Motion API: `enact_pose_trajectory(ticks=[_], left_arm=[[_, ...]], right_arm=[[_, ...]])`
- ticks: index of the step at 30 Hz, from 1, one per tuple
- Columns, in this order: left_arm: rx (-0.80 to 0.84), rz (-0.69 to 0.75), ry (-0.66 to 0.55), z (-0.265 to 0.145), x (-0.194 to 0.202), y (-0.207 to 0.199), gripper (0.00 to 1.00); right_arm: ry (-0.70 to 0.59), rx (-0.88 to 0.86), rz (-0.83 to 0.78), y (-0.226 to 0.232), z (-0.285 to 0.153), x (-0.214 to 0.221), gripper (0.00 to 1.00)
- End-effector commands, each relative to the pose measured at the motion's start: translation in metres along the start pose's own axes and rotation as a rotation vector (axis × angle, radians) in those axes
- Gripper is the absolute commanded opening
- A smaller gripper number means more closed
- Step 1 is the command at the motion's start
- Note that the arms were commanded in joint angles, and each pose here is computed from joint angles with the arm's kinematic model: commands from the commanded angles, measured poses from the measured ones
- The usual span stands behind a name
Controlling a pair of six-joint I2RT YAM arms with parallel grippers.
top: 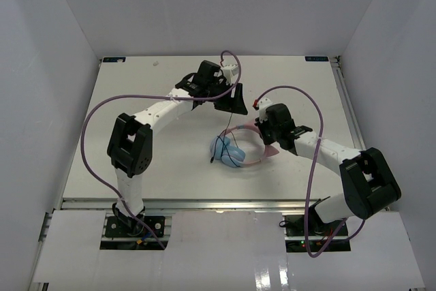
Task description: Wrap the headphones
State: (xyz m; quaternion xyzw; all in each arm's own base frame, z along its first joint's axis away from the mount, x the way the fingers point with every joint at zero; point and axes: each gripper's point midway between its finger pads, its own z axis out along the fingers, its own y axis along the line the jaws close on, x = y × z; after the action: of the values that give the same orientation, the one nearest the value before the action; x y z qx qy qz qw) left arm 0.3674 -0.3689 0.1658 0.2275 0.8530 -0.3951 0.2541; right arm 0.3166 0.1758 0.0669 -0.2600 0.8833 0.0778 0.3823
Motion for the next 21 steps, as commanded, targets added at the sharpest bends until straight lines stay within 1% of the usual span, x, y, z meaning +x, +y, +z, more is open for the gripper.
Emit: enact_pose_trajectory(ticks=[1, 7, 12, 15, 16, 17, 18, 20, 21], left_arm=[[0.082, -0.033, 0.007, 0.004, -0.013, -0.013, 0.79], [0.083, -0.032, -0.021, 0.004, -0.029, -0.015, 0.81], [0.067, -0.006, -0.072, -0.008, -0.053, -0.019, 0.83], [-0.001, 0.029, -0.113, -0.025, -0.063, -0.011, 0.85], [-0.040, 0.041, -0.124, -0.034, -0.063, -0.006, 0.87], [-0.080, 0.049, -0.135, -0.043, -0.061, 0.000, 0.88], [-0.124, 0.051, -0.145, -0.054, -0.056, 0.006, 0.89], [-0.199, 0.069, -0.171, -0.077, -0.041, 0.018, 0.98], [-0.217, 0.073, -0.188, -0.087, -0.031, 0.020, 0.98]], right_arm=[[-0.061, -0.036, 0.036, 0.004, -0.001, -0.016, 0.08], [-0.060, -0.044, 0.042, 0.003, -0.001, -0.015, 0.08], [-0.054, -0.049, 0.042, 0.002, 0.000, -0.013, 0.08], [-0.046, -0.048, 0.043, -0.003, 0.002, -0.010, 0.08], [-0.042, -0.066, 0.048, -0.002, 0.003, -0.009, 0.11], [-0.040, -0.087, 0.053, -0.002, 0.004, -0.008, 0.18], [-0.038, -0.108, 0.058, -0.001, 0.005, -0.008, 0.32], [-0.043, -0.137, 0.053, 0.002, 0.006, -0.011, 0.71], [-0.050, -0.132, 0.048, 0.001, 0.005, -0.013, 0.86]])
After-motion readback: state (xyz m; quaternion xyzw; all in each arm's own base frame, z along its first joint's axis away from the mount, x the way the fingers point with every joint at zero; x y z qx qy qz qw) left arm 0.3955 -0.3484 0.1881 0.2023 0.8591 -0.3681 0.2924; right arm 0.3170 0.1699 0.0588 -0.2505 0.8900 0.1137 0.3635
